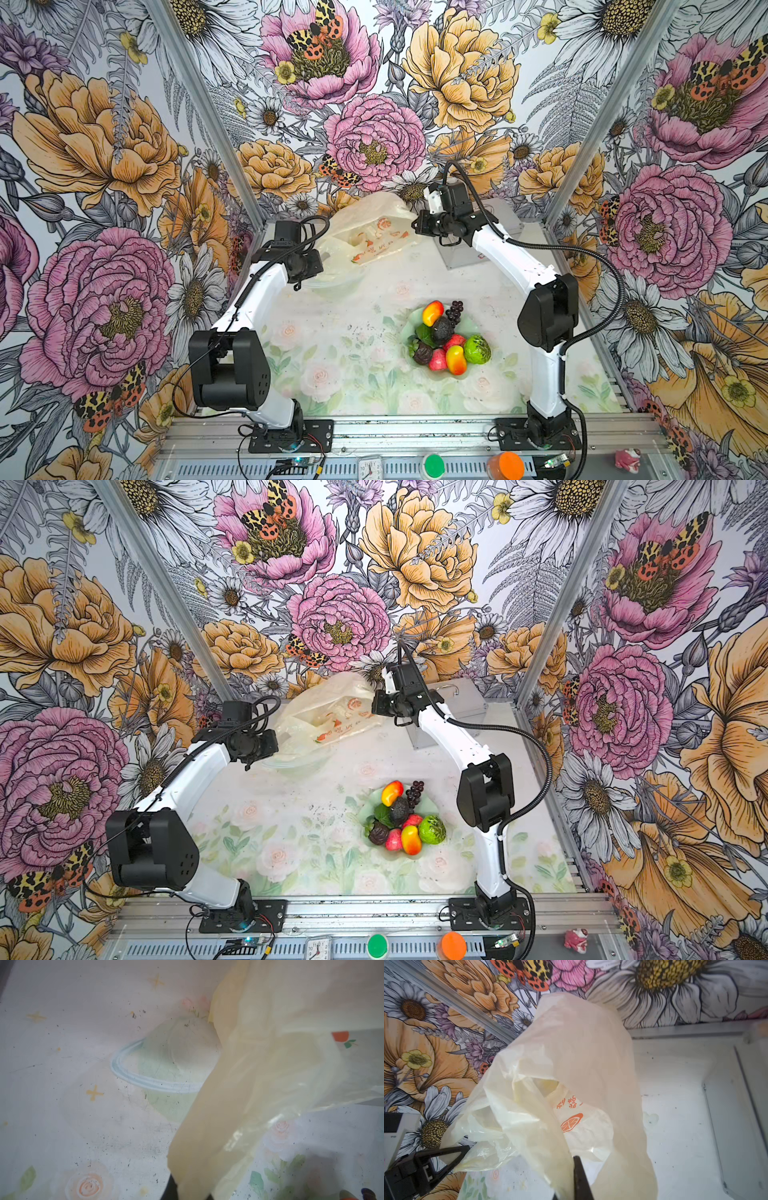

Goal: Place the fruits into the plastic bag
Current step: 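Lower the bag back onto the table with both grippers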

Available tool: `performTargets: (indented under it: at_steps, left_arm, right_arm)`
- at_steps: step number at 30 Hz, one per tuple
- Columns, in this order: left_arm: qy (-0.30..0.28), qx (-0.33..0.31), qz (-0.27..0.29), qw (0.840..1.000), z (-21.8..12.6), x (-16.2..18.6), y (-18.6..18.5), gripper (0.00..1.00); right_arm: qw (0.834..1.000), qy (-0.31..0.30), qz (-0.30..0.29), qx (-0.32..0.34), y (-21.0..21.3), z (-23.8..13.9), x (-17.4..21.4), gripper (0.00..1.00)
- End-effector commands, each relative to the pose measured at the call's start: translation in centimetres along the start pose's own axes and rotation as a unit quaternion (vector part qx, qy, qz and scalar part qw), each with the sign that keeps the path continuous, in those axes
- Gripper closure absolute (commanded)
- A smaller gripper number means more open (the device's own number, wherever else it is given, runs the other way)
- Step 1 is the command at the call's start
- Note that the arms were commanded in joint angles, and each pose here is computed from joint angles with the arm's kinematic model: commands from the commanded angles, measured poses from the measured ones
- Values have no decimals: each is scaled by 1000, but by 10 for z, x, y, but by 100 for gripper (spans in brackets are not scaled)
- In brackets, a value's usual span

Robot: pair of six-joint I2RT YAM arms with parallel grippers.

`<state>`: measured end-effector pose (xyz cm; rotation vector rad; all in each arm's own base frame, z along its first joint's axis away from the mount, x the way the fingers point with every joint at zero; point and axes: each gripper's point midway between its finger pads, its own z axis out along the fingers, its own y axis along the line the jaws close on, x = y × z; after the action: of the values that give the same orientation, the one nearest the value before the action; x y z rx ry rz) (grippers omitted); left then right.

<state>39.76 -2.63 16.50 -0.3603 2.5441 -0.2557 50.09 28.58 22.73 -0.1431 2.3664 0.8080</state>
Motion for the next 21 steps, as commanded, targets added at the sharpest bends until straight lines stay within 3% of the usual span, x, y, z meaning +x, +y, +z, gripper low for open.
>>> performTargets:
  at_steps: [1,7,14,19,21]
  left_arm:
    - [9,26,-4,1000,-2,10,-12,100]
    - [11,68,-4,998,-7,13,-37,100]
    - [21,98,-16,995,-9,12,-40,100]
    - [24,155,-48,986,-8,11,-37,81]
    - [23,155,-58,986,-6,10,-30,80]
  right_arm:
    - [1000,16,10,7,-6,2,13,100]
    - [1000,-3,0,27,-14,-2,3,100]
    - [1000,-4,13,10,-5,1,-1,100]
    - [1000,-9,10,-1,5,-3,-3,100]
    - [1000,-13,15,-5,6,-4,-5,100]
